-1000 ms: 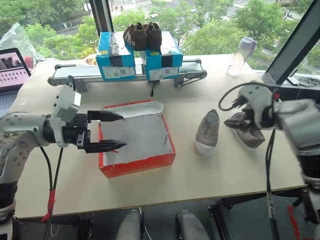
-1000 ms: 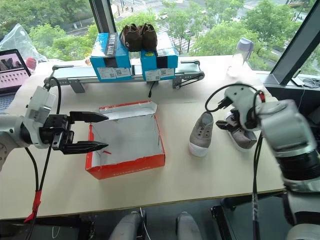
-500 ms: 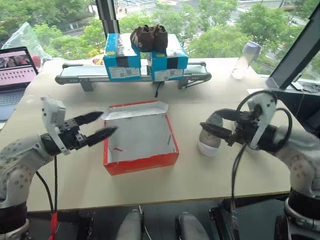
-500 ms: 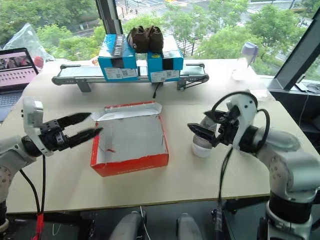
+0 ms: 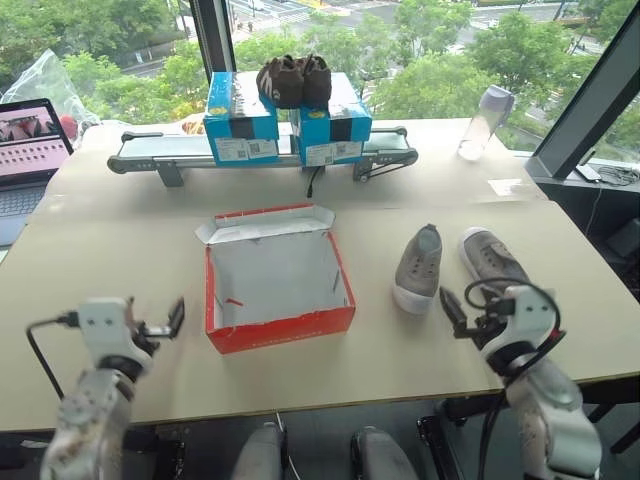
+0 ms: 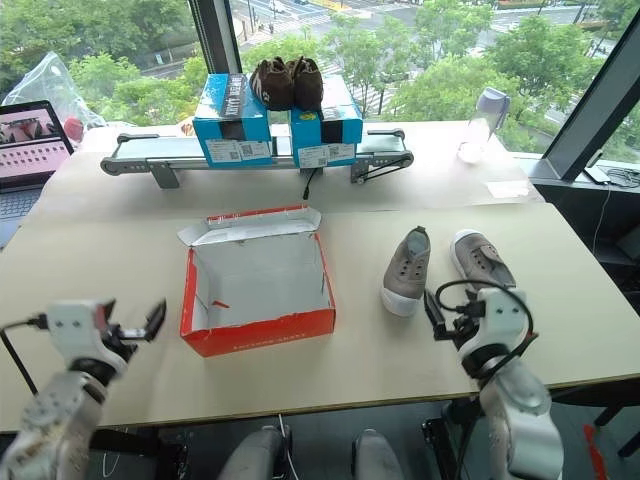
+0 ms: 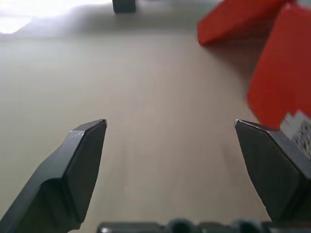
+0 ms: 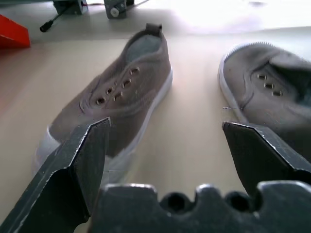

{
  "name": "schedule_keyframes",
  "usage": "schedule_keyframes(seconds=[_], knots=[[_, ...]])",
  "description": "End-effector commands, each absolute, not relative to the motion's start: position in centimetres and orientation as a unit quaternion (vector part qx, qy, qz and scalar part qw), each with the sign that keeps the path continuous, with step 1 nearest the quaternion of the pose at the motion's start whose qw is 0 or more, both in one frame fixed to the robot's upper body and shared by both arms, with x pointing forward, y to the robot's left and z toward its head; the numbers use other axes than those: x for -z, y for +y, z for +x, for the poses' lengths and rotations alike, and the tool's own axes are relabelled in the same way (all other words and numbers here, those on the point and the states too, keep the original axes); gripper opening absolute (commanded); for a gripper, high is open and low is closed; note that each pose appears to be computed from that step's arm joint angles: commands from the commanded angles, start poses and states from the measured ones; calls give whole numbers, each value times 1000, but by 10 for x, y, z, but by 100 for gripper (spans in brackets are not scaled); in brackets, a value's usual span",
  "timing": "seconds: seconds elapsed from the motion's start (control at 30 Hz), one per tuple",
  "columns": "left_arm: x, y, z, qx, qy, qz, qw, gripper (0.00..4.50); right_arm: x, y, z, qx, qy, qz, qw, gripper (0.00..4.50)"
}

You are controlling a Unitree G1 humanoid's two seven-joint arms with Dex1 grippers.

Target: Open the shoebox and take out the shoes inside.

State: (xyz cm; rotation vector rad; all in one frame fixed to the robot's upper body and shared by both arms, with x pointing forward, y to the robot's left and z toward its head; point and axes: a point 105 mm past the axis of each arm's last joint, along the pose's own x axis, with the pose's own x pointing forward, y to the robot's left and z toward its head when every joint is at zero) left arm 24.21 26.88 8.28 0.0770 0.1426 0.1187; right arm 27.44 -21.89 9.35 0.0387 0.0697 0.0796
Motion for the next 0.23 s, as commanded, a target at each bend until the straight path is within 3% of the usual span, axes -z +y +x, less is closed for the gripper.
schedule_keyframes(seconds=[0.03,0.23], knots=[[-87,259,238,-85,55,65,993,450,-109,-207,273,-38,-10,6,999,436],[-78,244,236,-76,47,49,995,450,-103,-195,276,-32,-9,0,999,436]])
